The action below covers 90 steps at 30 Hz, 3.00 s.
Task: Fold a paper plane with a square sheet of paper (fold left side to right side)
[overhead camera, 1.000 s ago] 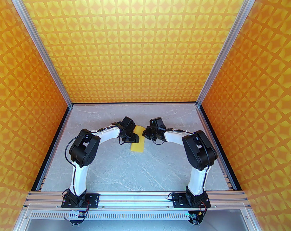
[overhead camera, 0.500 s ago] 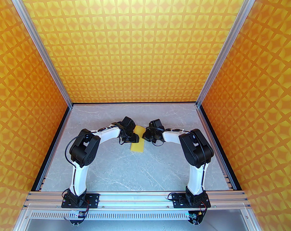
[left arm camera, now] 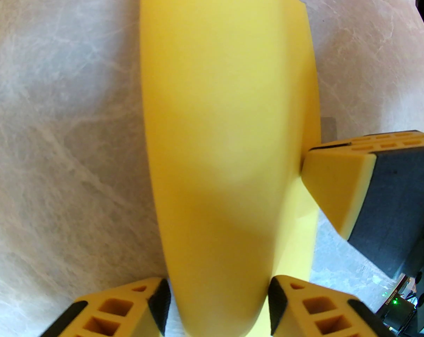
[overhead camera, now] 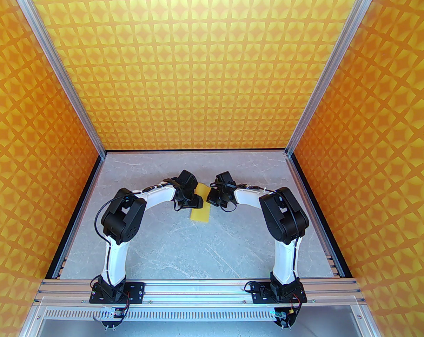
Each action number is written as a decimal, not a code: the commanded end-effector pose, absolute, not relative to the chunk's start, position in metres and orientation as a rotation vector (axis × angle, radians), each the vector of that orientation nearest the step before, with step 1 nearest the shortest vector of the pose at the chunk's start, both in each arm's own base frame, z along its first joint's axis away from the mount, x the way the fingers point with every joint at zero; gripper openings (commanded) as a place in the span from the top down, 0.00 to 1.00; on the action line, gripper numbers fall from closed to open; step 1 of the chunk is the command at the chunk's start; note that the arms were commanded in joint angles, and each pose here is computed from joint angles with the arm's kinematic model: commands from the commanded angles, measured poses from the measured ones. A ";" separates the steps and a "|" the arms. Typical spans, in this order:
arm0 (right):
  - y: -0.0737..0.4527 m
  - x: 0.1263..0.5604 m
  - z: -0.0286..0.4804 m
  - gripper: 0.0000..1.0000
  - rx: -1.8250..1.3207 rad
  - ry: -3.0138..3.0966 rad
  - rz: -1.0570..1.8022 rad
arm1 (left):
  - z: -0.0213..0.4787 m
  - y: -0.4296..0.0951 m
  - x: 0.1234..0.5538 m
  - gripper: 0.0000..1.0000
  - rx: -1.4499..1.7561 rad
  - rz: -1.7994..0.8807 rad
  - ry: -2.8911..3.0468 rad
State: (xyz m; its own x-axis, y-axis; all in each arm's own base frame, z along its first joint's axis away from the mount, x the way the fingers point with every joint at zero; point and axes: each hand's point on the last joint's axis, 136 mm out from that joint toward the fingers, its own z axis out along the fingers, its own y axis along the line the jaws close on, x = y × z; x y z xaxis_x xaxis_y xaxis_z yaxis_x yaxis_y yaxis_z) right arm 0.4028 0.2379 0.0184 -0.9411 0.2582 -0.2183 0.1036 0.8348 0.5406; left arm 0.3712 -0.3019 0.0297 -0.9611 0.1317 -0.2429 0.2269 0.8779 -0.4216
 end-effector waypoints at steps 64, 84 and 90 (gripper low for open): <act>0.221 0.385 -0.015 1.00 0.257 2.865 0.616 | 0.069 -0.313 0.419 0.74 0.102 -0.980 2.702; 0.221 0.385 -0.013 1.00 0.249 2.862 0.619 | 0.018 -0.299 0.440 0.74 0.097 -0.889 2.777; 0.221 0.385 -0.014 1.00 0.248 2.864 0.618 | 0.039 -0.302 0.447 0.74 0.093 -0.906 2.735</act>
